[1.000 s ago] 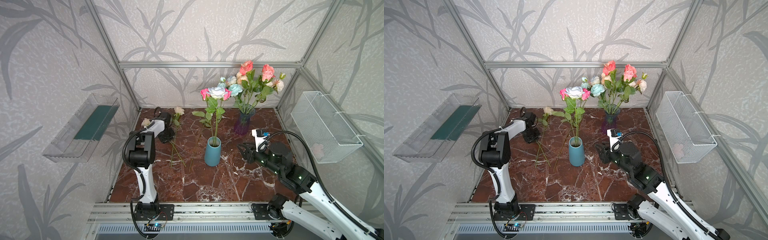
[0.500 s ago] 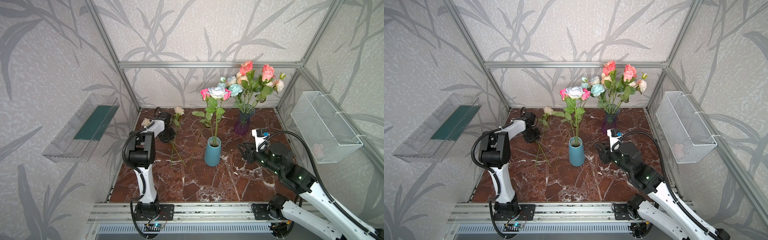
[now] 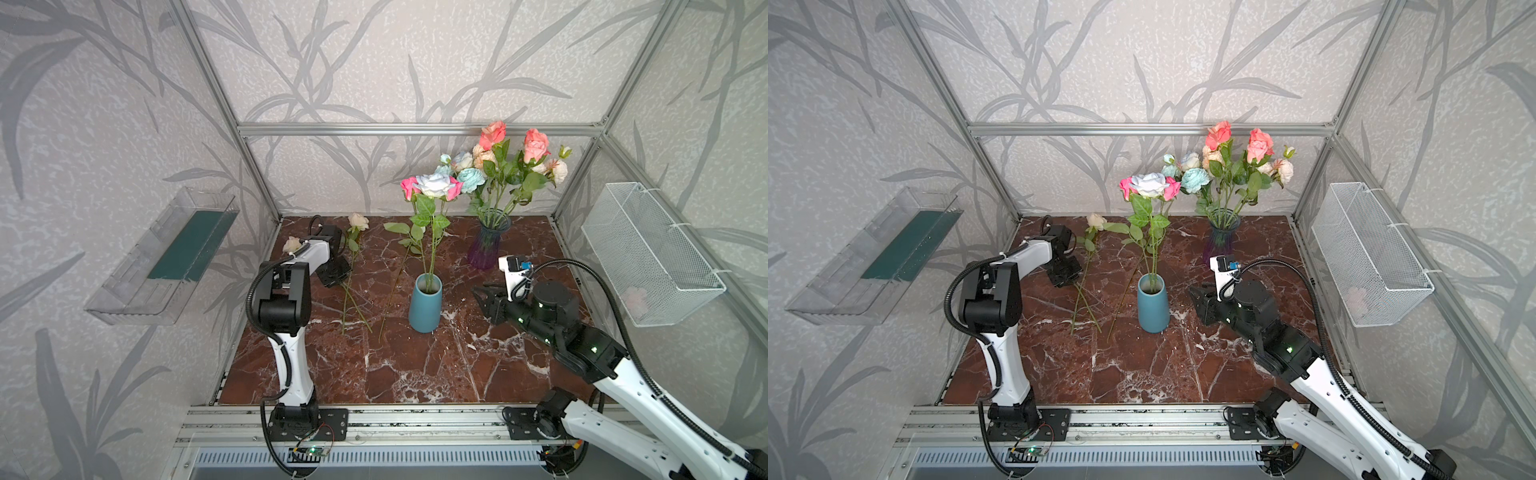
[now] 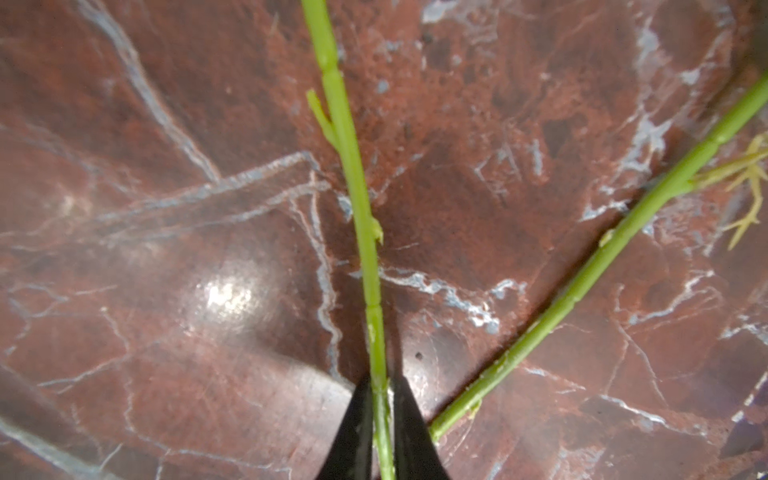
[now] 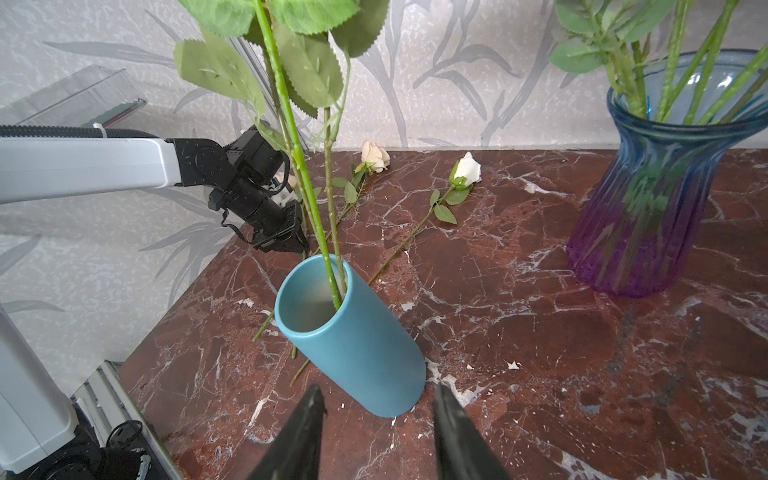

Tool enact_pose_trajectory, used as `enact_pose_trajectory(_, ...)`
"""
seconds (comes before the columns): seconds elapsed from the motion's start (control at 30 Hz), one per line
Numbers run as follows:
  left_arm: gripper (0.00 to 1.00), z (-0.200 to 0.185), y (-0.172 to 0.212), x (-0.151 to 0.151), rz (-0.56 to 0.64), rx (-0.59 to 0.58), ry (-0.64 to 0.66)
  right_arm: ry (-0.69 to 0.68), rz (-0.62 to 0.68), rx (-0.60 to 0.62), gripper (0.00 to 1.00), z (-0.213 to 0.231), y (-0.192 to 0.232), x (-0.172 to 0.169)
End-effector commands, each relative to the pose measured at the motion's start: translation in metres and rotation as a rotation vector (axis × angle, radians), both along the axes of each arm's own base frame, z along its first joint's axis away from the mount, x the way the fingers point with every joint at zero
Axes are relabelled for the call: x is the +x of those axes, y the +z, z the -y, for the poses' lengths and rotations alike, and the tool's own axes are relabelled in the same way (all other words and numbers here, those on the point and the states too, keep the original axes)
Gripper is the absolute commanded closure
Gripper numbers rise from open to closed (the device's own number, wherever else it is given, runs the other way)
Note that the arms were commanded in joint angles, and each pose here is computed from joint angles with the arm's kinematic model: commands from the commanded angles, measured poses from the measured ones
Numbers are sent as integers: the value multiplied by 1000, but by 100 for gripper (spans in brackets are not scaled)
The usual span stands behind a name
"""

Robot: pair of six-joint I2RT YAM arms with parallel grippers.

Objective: Arrange the flowers into the vase
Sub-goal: 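Close left gripper on a cream rose stem in the pile, then lift the cream rose upright with the left gripper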

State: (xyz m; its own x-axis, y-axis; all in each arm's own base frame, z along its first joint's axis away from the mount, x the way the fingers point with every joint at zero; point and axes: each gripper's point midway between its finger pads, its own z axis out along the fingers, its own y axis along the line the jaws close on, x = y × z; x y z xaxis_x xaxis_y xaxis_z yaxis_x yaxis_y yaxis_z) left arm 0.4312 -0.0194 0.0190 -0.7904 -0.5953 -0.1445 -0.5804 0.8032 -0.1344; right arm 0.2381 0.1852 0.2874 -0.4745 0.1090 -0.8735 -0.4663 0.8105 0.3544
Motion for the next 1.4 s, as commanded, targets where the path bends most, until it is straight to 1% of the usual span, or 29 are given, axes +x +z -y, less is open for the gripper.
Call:
enact_pose_trajectory(0.0, 94, -3, -7, -6, -43, 10, 9, -1, 57, 21, 56, 1, 21, 0)
enact_pose_trajectory(0.03, 96, -3, -4, -5, -36, 10, 8, -2, 58, 21, 56, 2, 22, -1)
enact_pose_trajectory(0.17, 99, -1, 19, 1, 18, -2, -7, -4, 65, 27, 56, 4, 26, -3)
enact_pose_trajectory(0.3, 100, 1, 47, 7, 104, -8, -28, -6, 64, 32, 56, 5, 28, -4)
enact_pose_trajectory(0.4, 100, 6, 76, 12, 194, -32, -44, -1, 60, 45, 56, 3, 29, -4)
enact_pose_trajectory(0.47, 100, 13, 101, 15, 278, -67, -72, 1, 61, 53, 56, 3, 31, -5)
enact_pose_trajectory(0.7, 100, 26, 169, 8, 479, -124, -115, 18, 63, 76, 56, -2, 42, -4)
enact_pose_trajectory(0.8, 100, 43, 215, 2, 640, -155, -194, 32, 68, 89, 56, -5, 50, -5)
enact_pose_trajectory(0.93, 100, 76, 290, -29, 908, -118, -353, 55, 85, 110, 56, -9, 64, -6)
enact_pose_trajectory(1.07, 100, 115, 355, -83, 1188, -55, -561, 70, 118, 143, 56, -13, 79, -6)
enact_pose_trajectory(1.13, 100, 128, 379, -111, 1344, -51, -627, 90, 143, 183, 57, -17, 89, -7)
enact_pose_trajectory(1.17, 100, 136, 391, -129, 1421, -60, -683, 104, 160, 203, 57, -19, 95, -8)
enact_pose_trajectory(1.23, 100, 150, 406, -158, 1505, -82, -786, 133, 195, 239, 57, -24, 110, -10)
enact_pose_trajectory(1.27, 100, 158, 410, -170, 1524, -103, -846, 144, 216, 257, 57, -26, 120, -10)
enact_pose_trajectory(1.37, 100, 182, 405, -184, 1493, -165, -984, 194, 259, 310, 57, -37, 147, -10)
